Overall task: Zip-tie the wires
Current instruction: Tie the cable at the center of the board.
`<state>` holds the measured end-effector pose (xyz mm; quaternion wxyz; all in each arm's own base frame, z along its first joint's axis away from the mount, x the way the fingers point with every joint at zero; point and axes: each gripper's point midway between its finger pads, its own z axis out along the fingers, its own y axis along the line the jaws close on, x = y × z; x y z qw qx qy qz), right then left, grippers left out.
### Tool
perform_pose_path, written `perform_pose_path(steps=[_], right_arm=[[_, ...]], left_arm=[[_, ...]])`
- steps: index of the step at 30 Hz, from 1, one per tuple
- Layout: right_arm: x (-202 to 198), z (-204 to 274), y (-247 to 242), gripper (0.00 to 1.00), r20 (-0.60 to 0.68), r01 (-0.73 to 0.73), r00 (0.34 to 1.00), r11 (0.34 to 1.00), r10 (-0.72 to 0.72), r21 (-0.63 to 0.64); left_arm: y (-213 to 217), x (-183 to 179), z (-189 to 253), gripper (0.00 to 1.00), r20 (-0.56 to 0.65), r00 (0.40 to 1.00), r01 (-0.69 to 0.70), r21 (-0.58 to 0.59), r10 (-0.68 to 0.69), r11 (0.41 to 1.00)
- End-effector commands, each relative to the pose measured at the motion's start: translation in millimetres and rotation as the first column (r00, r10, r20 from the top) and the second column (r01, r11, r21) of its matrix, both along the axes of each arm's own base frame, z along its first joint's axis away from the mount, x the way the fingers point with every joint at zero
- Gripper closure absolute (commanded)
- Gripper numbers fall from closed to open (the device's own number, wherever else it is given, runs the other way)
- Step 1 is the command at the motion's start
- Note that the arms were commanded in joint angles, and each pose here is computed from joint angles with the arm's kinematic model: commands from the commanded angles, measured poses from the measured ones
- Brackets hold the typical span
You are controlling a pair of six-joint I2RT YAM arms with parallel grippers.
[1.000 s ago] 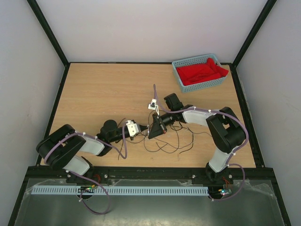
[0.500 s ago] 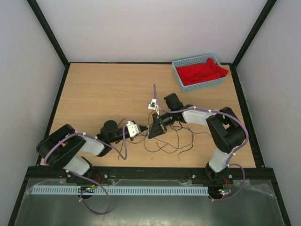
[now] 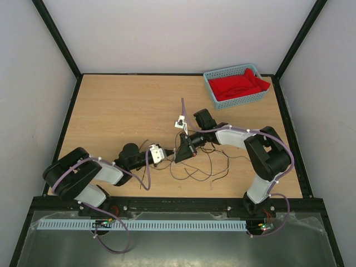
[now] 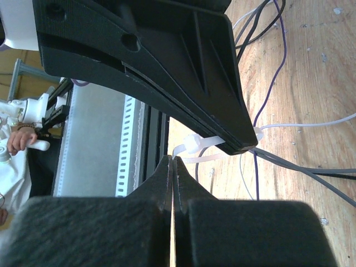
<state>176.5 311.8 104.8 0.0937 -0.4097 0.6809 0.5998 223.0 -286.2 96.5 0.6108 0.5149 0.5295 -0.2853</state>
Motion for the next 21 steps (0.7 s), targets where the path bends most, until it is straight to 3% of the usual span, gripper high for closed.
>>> perform_pose_path(steps=[1, 21], right_arm=[[2, 13, 2, 1.00, -0.003, -0.016, 1.000, 0.999, 0.016, 0.036], [20, 13, -5, 1.00, -0.050, 0.063, 0.997, 0.998, -0.063, -0.004]], left_arm=[[1, -1, 14, 1.00, 0.072, 0.997, 0.000, -0.025, 0.001, 1.000], [-3, -4, 21, 1.00, 0.142, 0.990, -0.006, -0.015, 0.008, 1.000]])
